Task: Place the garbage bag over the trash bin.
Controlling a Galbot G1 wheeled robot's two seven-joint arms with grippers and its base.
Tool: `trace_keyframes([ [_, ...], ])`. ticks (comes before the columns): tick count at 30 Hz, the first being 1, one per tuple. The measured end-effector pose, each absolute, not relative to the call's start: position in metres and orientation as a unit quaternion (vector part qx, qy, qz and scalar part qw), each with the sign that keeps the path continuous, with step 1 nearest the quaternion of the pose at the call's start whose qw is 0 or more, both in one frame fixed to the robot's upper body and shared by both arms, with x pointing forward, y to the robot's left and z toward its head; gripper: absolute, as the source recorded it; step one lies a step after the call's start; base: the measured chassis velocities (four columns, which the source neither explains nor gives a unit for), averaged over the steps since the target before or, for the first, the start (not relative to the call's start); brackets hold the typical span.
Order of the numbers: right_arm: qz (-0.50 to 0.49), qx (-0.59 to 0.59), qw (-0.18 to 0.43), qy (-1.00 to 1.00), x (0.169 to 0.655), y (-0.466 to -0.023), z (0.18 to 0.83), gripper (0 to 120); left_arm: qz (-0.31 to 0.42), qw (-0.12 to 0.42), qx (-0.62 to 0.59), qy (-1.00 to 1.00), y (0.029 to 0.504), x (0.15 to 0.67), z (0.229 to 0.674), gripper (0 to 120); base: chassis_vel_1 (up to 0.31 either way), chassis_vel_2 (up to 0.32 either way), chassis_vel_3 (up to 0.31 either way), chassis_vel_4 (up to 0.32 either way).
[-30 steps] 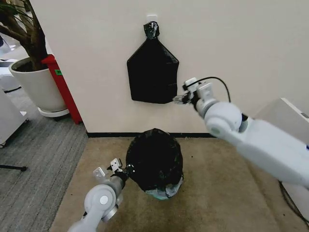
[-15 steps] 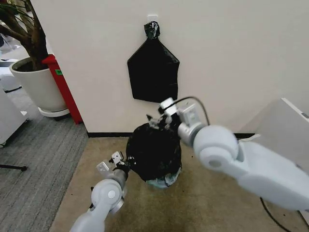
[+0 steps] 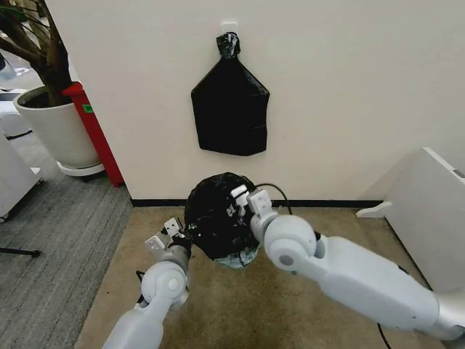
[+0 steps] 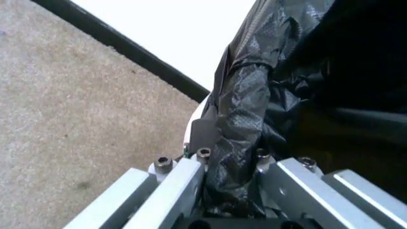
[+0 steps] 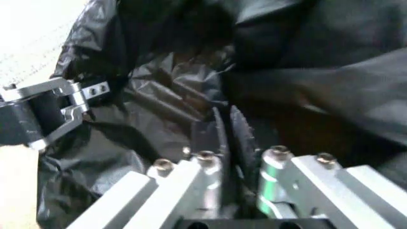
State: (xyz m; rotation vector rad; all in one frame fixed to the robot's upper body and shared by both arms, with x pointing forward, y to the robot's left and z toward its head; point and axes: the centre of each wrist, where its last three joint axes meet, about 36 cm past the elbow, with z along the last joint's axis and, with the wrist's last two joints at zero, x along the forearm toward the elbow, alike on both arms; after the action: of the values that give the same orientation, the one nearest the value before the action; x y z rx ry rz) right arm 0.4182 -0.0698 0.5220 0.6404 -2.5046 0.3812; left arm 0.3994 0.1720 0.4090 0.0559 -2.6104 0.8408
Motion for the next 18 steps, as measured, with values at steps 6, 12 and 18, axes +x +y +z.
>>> trace_keyframes([
  [6,0.151,0.224,0.266,-0.926,0.433,-0.048,0.513,0,0.285,0.197,0.012,-0.938,0.161,0.396,0.408,0,0.000,0.000,0.000,0.000],
  [12,0.163,0.204,0.271,-0.926,0.457,-0.034,0.507,0,0.273,0.194,0.005,-0.942,0.157,0.391,0.405,0,0.000,0.000,0.000,0.000],
  [18,0.177,0.180,0.292,-0.923,0.476,-0.025,0.488,0,0.249,0.183,0.004,-0.951,0.160,0.385,0.403,0,0.000,0.000,0.000,0.000],
])
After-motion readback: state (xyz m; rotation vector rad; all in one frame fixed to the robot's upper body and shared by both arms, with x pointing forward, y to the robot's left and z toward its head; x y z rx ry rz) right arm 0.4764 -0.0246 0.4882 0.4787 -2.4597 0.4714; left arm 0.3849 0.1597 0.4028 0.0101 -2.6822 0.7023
